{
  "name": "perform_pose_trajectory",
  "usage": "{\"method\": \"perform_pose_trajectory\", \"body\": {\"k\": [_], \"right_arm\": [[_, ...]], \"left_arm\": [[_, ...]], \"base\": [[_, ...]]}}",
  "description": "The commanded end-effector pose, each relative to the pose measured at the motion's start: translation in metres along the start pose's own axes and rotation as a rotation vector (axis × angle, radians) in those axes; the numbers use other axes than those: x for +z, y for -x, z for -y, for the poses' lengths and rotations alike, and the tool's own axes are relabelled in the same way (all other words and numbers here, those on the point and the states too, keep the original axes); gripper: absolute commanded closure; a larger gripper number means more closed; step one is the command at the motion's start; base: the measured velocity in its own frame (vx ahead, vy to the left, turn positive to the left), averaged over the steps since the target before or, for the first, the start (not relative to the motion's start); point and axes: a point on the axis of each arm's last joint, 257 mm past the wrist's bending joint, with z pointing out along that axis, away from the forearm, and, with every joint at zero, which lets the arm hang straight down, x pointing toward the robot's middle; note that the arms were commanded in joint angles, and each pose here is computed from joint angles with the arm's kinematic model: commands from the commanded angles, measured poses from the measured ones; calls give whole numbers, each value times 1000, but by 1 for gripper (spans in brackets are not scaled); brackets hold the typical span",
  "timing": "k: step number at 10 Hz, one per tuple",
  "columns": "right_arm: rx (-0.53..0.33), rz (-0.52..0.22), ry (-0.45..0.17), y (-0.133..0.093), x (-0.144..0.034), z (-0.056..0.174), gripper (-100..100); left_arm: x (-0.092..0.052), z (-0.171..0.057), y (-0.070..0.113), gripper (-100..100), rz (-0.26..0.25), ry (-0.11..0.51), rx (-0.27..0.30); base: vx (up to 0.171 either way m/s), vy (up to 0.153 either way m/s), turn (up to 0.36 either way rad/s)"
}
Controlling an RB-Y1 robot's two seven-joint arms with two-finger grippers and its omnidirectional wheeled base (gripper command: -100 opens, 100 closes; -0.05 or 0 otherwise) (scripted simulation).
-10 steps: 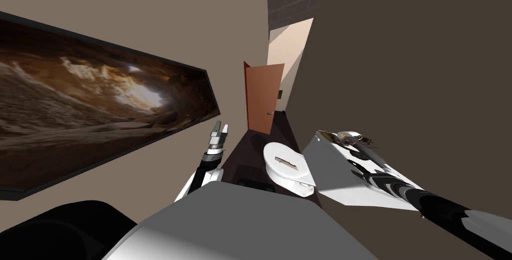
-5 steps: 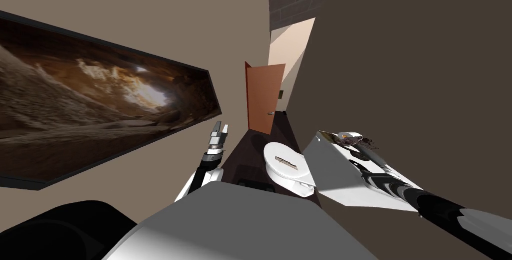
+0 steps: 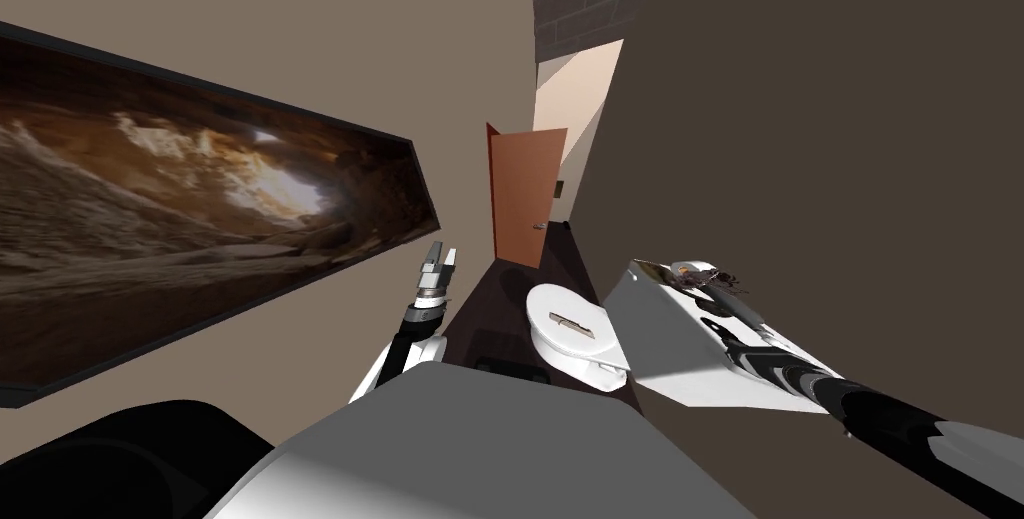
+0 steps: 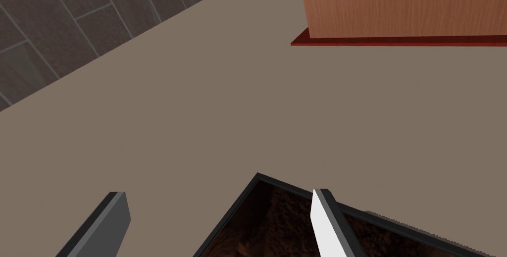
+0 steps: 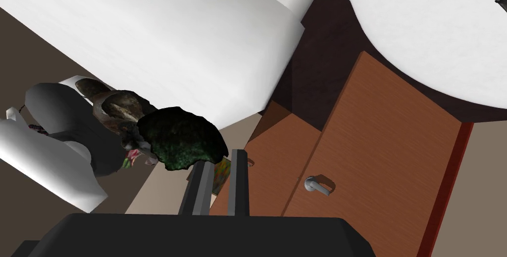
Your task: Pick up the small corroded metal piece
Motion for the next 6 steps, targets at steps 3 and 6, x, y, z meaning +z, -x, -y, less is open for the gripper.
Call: {"method": "perform_pose_trajectory", "body": {"k": [3, 6], "right_arm": [[-18, 11, 18, 0, -7, 0, 100], [-33, 22, 32, 1, -14, 1, 100]], "left_arm": [[0, 0, 0, 0, 0, 0, 0], [0, 0, 0, 0, 0, 0, 0]], "base": [[59, 24, -69], [46, 28, -79]]}}
